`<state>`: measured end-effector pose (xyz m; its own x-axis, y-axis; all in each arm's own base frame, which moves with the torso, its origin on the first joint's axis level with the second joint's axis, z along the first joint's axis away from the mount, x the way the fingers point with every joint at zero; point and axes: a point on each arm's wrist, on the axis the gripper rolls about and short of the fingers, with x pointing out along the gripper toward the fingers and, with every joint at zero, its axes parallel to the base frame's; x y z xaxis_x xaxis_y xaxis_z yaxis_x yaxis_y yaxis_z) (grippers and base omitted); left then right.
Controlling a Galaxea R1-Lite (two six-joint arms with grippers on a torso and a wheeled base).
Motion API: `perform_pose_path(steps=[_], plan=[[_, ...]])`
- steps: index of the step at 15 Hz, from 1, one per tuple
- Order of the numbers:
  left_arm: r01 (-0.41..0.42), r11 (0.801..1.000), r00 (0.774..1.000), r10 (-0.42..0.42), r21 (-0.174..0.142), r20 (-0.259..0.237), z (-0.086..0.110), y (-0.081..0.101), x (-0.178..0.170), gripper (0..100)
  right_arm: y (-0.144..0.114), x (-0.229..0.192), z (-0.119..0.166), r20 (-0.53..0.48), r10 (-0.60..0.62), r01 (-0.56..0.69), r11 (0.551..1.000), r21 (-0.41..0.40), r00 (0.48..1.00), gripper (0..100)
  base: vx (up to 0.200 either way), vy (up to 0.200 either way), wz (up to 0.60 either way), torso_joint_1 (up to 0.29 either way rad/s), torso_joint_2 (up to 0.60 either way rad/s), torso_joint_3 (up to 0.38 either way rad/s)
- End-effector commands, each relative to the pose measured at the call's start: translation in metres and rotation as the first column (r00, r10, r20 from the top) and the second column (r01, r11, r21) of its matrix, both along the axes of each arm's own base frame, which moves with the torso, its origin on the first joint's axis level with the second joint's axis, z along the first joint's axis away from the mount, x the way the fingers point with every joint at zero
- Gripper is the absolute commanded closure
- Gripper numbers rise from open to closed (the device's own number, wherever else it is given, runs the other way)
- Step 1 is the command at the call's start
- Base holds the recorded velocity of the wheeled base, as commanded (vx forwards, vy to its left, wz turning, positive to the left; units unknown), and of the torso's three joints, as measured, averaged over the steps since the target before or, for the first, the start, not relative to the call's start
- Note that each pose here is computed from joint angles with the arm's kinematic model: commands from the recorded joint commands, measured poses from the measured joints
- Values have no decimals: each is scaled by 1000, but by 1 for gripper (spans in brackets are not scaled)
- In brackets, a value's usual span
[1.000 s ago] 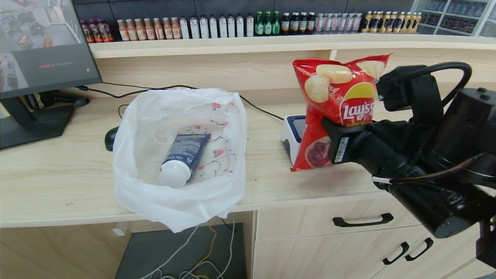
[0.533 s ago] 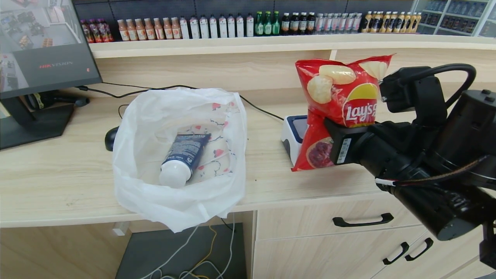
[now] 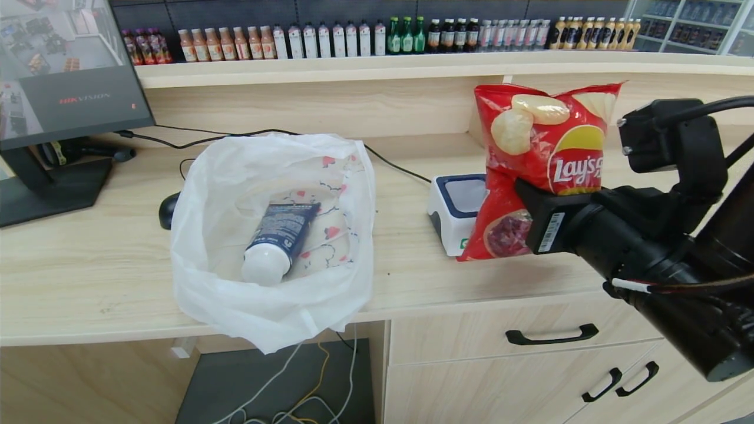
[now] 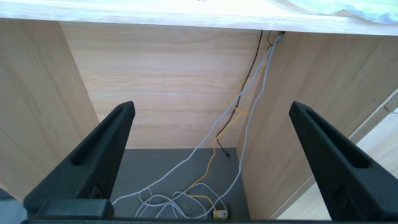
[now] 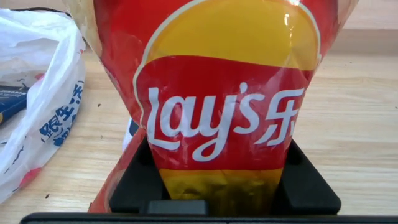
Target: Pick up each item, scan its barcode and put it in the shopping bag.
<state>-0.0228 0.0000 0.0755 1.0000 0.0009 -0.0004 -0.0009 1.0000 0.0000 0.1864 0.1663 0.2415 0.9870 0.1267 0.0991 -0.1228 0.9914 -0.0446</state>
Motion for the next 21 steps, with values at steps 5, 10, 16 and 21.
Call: perform_pose_path(steps=[5, 10, 16, 21], plan=[[-1, 1000, 1000, 1, 0, 0, 0, 0, 0, 0, -22, -35, 29, 99, 38, -45, 996, 75, 994, 100, 0, 0, 0, 0, 0, 0], [-1, 1000, 1000, 1, 2, 0, 0, 0, 0, 0, -38, -50, 37, 215, 82, -117, 981, 154, 973, 100, 0, 0, 0, 0, 0, 0], [1, 1000, 1000, -1, -2, 0, 0, 0, 0, 0, -41, -55, -1, 255, 223, -253, 963, 93, 941, 100, 0, 0, 0, 0, 0, 0], [-1, 1000, 1000, 1, -3, 0, 0, 0, 0, 0, -41, -25, -10, 316, 377, -397, 918, -2, 871, 100, 0, 0, 0, 0, 0, 0]])
